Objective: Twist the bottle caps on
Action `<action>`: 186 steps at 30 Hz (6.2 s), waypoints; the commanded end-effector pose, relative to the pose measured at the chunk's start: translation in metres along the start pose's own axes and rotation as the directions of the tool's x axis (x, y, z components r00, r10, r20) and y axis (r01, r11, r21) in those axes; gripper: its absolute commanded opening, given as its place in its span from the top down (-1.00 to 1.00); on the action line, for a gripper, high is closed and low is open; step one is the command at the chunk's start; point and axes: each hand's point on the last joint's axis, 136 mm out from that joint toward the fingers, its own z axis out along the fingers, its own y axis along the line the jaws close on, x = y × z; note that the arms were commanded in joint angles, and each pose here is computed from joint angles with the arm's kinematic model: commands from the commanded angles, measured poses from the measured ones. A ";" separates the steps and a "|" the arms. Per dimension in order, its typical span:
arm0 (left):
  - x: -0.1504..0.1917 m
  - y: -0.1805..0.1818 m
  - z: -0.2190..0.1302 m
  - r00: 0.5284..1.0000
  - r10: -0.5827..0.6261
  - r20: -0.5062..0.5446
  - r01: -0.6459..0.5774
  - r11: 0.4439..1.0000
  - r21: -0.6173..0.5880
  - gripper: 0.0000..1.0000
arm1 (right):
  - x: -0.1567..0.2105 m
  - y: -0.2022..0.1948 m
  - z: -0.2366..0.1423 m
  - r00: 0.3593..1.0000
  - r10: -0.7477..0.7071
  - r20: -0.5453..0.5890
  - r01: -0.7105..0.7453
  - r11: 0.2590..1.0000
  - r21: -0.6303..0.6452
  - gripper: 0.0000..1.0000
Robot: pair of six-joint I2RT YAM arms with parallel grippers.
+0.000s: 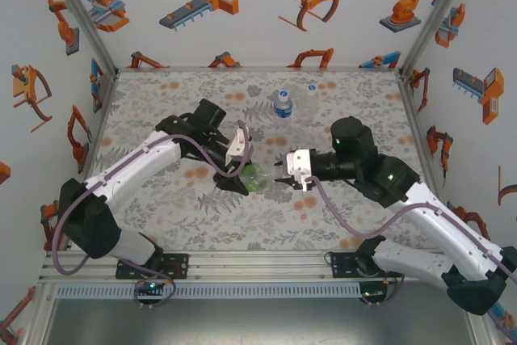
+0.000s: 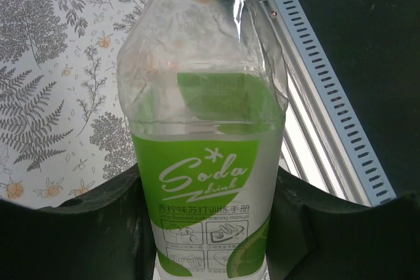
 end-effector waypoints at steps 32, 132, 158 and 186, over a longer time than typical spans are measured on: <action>-0.011 -0.023 0.000 0.998 -0.057 0.027 0.051 0.981 0.185 1.00 | -0.019 0.043 -0.009 0.916 -0.398 0.042 0.399 0.899 -0.183 1.00; 0.000 -0.002 -0.009 0.986 0.135 -0.100 -0.148 0.979 -0.137 1.00 | -0.003 0.007 -0.012 0.998 0.058 -0.014 -0.056 0.994 0.090 0.02; 0.002 -0.003 -0.005 0.989 0.113 -0.096 -0.123 0.987 -0.106 1.00 | -0.007 0.001 0.006 1.000 0.007 0.024 -0.009 0.999 0.047 0.11; 0.001 -0.003 -0.007 0.987 0.121 -0.103 -0.132 0.985 -0.114 1.00 | 0.015 -0.015 0.013 0.933 0.360 0.021 -0.359 0.920 0.159 0.65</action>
